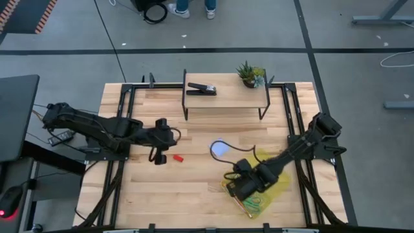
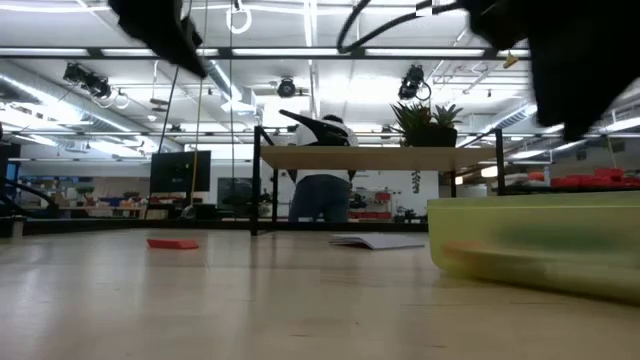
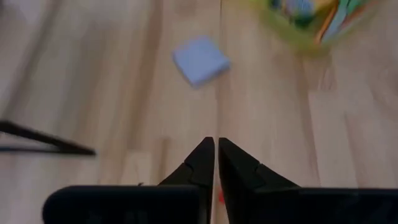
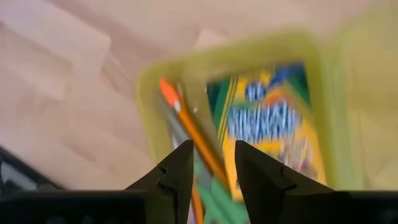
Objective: Pack school essentials
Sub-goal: Put the red eraser into the yellow supply box
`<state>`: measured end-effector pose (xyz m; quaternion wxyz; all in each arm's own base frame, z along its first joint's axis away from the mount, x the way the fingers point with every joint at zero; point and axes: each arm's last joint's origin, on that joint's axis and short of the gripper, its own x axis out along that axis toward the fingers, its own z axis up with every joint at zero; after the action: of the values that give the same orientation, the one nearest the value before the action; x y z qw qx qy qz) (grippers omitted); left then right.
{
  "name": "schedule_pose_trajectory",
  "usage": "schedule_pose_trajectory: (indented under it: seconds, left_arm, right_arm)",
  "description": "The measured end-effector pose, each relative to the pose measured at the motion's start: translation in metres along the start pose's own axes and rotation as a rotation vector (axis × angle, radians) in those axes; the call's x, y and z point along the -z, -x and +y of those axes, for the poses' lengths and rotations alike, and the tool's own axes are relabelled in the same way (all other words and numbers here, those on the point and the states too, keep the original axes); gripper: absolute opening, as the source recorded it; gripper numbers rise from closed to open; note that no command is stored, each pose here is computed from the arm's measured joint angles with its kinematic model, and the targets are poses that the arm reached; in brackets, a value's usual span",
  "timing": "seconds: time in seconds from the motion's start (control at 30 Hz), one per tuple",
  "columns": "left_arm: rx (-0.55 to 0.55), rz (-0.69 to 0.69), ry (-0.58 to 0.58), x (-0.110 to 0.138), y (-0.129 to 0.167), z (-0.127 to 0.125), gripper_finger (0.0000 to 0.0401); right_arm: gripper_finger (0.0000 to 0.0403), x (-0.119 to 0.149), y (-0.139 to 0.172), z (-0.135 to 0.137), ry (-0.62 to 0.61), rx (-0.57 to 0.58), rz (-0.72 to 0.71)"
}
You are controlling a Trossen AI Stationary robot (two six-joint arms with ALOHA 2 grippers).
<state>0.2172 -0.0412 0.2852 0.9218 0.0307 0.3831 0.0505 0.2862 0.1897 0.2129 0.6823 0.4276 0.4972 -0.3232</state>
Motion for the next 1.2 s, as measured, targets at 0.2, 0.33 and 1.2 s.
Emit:
schedule_pose_trajectory:
  seconds: [0.2,0.33,1.2]
  left_arm:
    - [0.099,0.157,-0.021,0.028,-0.027,-0.008,0.0055]
    - [0.124,0.189,-0.069,0.041,-0.039,-0.010,0.0080]
    - [0.213,0.221,-0.194,0.096,-0.118,-0.013,0.0213]
  right_arm:
    - [0.0124,-0.033,-0.002,0.006,0.082,0.000,-0.021]
    - [0.0124,-0.049,0.007,0.016,0.191,-0.041,-0.030]
    - [0.0124,-0.075,0.035,0.021,0.367,0.049,-0.103]
